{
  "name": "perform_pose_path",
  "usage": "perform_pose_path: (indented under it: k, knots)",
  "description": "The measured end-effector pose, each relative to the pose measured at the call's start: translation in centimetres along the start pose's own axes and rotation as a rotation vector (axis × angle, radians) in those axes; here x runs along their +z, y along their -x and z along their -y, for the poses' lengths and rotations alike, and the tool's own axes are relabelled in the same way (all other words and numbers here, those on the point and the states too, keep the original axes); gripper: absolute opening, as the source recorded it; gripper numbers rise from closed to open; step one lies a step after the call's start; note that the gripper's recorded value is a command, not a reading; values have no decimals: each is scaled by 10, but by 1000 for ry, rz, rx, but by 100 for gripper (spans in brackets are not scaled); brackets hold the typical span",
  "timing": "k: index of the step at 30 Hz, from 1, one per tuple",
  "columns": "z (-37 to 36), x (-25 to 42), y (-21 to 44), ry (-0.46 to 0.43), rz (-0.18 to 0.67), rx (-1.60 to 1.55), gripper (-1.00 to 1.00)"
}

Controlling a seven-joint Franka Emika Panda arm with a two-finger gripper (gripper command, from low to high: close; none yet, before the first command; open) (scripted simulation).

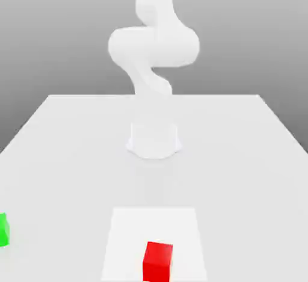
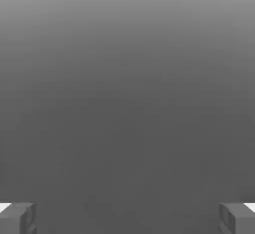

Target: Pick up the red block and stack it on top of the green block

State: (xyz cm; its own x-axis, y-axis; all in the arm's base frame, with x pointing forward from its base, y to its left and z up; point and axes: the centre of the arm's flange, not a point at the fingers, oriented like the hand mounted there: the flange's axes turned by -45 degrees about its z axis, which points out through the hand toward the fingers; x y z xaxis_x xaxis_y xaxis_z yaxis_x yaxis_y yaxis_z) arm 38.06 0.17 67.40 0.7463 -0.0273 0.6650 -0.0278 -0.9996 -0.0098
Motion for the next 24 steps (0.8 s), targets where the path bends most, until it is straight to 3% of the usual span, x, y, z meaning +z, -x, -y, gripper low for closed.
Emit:
perform_pose_path:
  k: [11, 24]
  knots:
    - [3, 212, 52, 44, 318, 57, 0]
    - [4, 399, 214, 64, 688, 132, 0]
